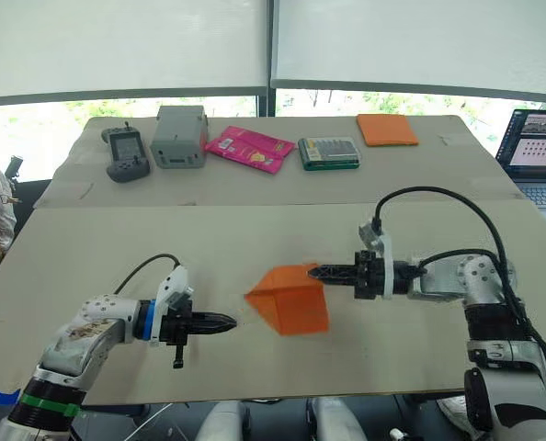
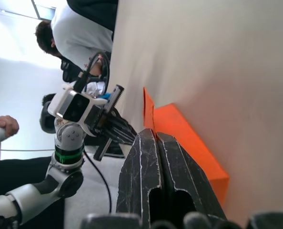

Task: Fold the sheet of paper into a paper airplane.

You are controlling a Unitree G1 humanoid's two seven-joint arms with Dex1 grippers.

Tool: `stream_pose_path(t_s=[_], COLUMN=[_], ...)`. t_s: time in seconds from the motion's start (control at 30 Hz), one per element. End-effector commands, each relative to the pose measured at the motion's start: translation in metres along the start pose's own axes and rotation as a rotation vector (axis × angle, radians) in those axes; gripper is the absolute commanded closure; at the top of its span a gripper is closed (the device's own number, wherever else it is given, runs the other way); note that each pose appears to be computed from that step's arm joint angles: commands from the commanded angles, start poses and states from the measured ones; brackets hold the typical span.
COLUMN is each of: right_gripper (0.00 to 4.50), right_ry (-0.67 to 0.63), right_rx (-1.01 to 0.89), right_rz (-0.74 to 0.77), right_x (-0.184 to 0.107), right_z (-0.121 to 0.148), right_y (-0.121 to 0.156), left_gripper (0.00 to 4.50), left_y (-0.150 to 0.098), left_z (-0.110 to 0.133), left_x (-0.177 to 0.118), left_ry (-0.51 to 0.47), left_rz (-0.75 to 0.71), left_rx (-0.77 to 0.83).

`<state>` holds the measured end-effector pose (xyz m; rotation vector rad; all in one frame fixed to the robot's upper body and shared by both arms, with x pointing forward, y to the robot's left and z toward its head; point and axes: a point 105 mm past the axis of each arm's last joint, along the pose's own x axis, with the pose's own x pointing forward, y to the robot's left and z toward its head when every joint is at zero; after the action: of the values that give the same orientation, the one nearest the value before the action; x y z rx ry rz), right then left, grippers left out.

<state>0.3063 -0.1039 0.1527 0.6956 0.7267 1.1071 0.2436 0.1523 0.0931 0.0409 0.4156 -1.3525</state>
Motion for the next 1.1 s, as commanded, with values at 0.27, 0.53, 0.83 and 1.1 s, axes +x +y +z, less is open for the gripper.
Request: stream_pose_path(t_s=[0.27,0.53,0.83,1.1], right_gripper=[4.44,4.44,4.44,2.82], right_ry=[0.014,-0.014,0.119,0.113], right_rx=[-0.389,-0.461,-0.835,-0.845], right_rz=[-0.055,-0.158,-0.119,-0.101], right_x=[0.013,0.005,0.009,-0.001], right_z=[-0.005,-0.003,-0.035,-0.032], right_y=[-0.01,-0.037,-0.026,-0.009], left_gripper=[4.5,4.5,4.5,4.5], left_y=[0.003,0.01,0.01,0.01], left_z=[0.012,0.019,0.019,0.028], left_x=[-0.001,0.003,0.0,0.005], left_ry=[-0.031,-0.073,-0.068,-0.099], left_rz=[-0.001,0.026,0.024,0.008], left_rx=[0.025,0.05,0.05,0.059])
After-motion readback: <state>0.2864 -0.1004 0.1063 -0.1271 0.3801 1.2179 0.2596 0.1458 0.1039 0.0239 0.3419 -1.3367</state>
